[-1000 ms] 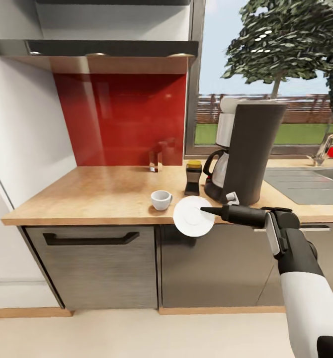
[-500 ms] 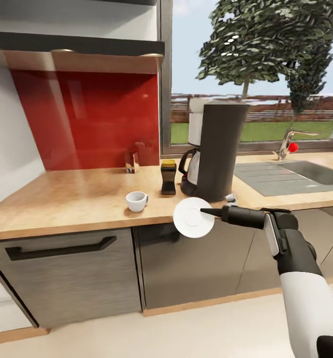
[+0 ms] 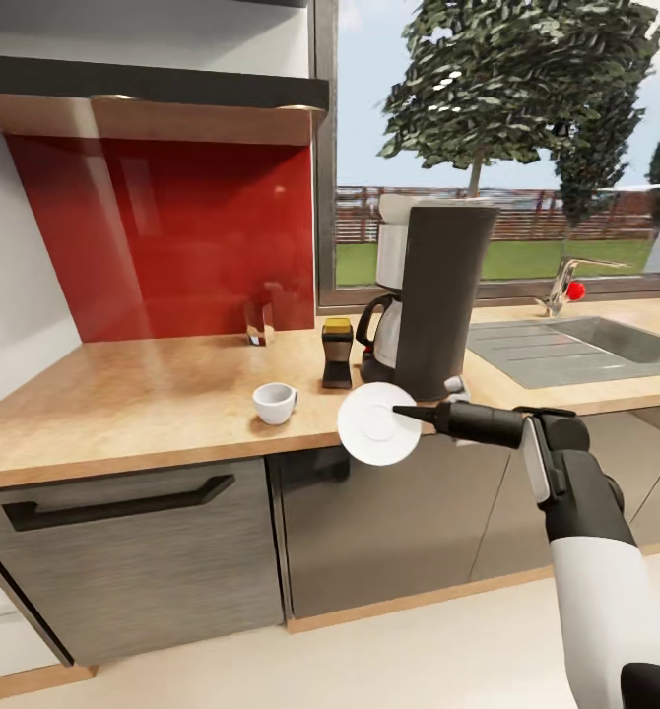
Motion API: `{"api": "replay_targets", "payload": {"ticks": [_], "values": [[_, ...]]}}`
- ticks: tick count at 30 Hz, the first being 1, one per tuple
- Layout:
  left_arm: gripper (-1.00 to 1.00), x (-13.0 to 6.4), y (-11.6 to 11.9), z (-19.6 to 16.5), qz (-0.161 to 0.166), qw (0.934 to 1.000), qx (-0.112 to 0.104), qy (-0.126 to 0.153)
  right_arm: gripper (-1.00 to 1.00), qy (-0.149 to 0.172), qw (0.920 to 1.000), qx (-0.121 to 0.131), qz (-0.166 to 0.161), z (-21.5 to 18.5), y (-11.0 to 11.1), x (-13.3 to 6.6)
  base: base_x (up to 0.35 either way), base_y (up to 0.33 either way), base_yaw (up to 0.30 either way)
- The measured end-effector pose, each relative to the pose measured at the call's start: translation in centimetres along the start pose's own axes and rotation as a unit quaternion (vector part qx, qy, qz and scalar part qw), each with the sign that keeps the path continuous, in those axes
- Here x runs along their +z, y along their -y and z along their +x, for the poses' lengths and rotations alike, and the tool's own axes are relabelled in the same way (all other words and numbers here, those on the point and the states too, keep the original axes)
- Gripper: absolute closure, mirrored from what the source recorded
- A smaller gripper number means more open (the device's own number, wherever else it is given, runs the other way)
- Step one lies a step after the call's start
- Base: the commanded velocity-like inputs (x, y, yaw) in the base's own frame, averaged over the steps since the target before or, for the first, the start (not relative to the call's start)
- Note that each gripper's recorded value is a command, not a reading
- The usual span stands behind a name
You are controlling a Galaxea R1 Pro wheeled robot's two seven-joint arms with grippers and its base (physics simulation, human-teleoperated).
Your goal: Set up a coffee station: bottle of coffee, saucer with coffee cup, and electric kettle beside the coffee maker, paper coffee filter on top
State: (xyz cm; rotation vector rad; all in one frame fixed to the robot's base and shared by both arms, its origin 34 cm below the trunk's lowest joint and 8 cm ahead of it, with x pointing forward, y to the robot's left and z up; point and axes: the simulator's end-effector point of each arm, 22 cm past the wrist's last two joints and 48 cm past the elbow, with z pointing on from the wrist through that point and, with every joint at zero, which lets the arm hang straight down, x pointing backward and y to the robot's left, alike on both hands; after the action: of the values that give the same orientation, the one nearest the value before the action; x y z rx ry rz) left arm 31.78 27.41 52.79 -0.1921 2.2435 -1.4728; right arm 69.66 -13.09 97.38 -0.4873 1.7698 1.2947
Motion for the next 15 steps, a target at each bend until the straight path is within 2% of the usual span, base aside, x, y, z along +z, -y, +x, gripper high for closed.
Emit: {"api": "replay_targets", "payload": {"ticks": [13,15], "values": [[-1.00,0.00,0.00,0.00,0.000,1.0000,0.000,0.000,1.00,0.002,1.0000,-0.006,0.000,-0.24,-0.24,-0.07,0.000,0.002,0.000],[-1.00,-0.02,-0.08,0.42,-0.002,1.0000,0.000,-0.002,1.00,0.001,1.0000,-0.003,-0.001,-0.12,-0.25,0.17,0.000,0.145,0.000]]}}
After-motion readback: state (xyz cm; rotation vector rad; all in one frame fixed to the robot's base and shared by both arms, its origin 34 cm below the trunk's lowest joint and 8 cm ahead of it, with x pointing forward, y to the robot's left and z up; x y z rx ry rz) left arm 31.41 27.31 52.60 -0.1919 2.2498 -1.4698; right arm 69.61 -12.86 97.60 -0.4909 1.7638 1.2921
